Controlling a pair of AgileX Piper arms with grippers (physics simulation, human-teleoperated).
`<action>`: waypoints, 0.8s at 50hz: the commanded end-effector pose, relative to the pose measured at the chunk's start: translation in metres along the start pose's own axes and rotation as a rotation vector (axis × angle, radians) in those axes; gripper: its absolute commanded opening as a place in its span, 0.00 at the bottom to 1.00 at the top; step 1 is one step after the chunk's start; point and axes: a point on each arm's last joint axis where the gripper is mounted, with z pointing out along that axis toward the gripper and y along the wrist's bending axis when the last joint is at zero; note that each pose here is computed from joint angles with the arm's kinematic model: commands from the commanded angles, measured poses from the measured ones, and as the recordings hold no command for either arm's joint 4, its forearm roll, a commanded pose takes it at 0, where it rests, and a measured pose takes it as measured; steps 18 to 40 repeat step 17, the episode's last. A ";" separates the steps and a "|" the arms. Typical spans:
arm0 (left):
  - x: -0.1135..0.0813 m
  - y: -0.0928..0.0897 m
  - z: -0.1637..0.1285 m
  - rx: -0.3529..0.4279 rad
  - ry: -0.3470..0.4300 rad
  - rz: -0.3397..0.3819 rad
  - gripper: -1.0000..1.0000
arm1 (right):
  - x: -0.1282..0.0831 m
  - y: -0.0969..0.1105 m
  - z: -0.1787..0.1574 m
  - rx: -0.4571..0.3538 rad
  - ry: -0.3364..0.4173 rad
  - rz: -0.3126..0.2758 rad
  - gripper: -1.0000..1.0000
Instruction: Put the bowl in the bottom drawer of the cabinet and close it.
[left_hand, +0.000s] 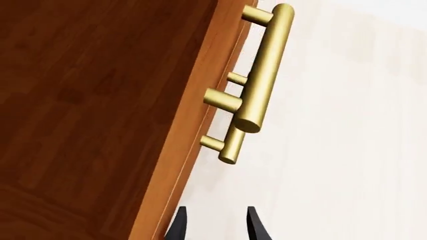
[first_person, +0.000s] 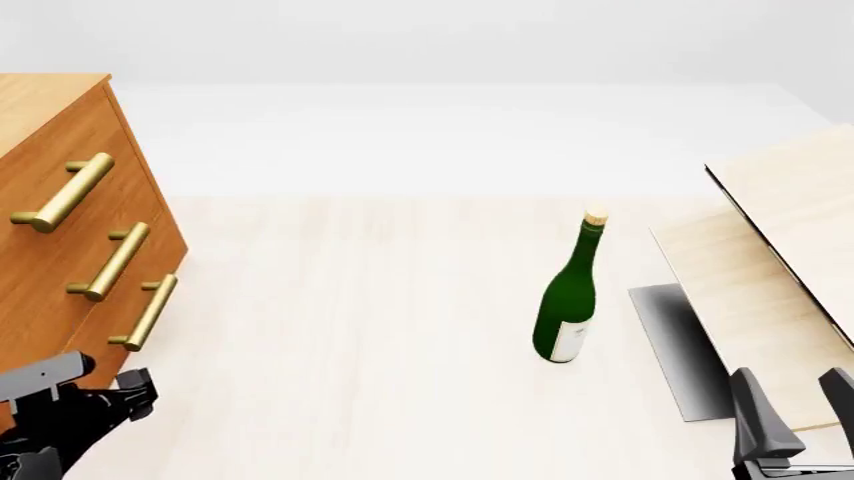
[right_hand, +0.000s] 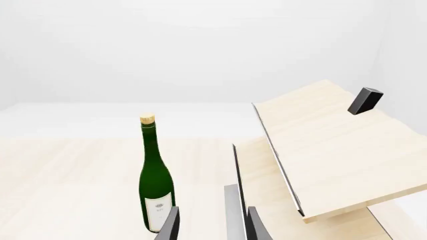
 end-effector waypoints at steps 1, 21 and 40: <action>-0.004 0.019 -0.007 -0.100 -0.045 -0.021 1.00 | 0.000 0.000 0.000 0.000 0.000 0.000 1.00; -0.004 0.029 -0.027 -0.168 -0.146 0.075 1.00 | 0.000 0.000 0.000 0.000 0.000 0.000 1.00; -0.004 0.029 -0.027 -0.168 -0.146 0.075 1.00 | 0.000 0.000 0.000 0.000 0.000 0.000 1.00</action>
